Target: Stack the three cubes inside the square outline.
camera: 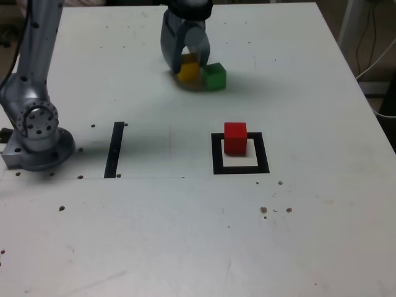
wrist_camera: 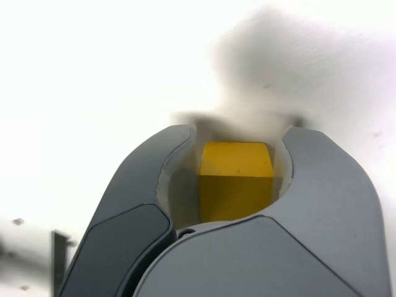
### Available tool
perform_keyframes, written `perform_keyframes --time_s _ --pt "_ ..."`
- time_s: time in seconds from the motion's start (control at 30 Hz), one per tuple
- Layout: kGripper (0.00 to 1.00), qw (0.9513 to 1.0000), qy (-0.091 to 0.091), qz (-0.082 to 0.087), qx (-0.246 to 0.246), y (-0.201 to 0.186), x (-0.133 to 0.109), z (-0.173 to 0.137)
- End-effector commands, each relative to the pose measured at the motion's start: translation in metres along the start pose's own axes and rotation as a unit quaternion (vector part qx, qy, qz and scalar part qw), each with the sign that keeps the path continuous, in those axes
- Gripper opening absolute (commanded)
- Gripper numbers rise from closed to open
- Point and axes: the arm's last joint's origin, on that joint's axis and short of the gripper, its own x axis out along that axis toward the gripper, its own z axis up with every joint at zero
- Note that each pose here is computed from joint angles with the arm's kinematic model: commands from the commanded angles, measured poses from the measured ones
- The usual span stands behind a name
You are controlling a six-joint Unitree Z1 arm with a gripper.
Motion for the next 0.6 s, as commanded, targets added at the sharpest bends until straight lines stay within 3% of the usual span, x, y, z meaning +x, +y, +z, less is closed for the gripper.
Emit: perform_keyframes --time_s 0.0,0.2,0.37,0.57 --pt "0.12 0.9996 -0.022 0.013 0.008 -0.003 -0.031 -0.017" --pt "0.12 0.9978 -0.043 0.031 0.04 -0.014 -0.075 -0.047" --pt "0.12 0.9946 -0.066 0.025 0.076 -0.049 -0.091 -0.06" --pt "0.12 0.988 -0.088 0.02 0.125 -0.121 -0.097 -0.061"
